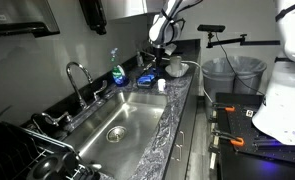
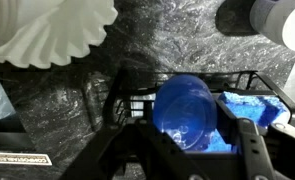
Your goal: Move the container to the left
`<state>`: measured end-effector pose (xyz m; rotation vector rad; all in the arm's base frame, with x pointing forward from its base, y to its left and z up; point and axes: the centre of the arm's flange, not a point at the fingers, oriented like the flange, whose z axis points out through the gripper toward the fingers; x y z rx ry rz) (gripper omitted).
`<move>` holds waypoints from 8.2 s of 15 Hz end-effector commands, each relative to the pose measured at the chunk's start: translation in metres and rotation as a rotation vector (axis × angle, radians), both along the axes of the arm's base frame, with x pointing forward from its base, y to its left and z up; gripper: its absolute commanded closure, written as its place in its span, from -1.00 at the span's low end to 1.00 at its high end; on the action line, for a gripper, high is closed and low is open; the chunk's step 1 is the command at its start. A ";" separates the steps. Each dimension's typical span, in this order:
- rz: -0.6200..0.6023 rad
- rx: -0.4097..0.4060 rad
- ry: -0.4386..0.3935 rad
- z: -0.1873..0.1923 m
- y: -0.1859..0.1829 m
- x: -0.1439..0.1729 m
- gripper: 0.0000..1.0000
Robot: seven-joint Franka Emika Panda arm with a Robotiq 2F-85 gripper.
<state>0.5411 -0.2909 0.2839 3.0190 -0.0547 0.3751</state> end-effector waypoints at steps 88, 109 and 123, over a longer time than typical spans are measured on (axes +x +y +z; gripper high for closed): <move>-0.014 0.030 -0.124 -0.036 -0.031 0.056 1.00; -0.013 0.038 -0.047 -0.028 -0.003 -0.012 1.00; -0.044 -0.003 -0.135 -0.063 -0.014 0.046 1.00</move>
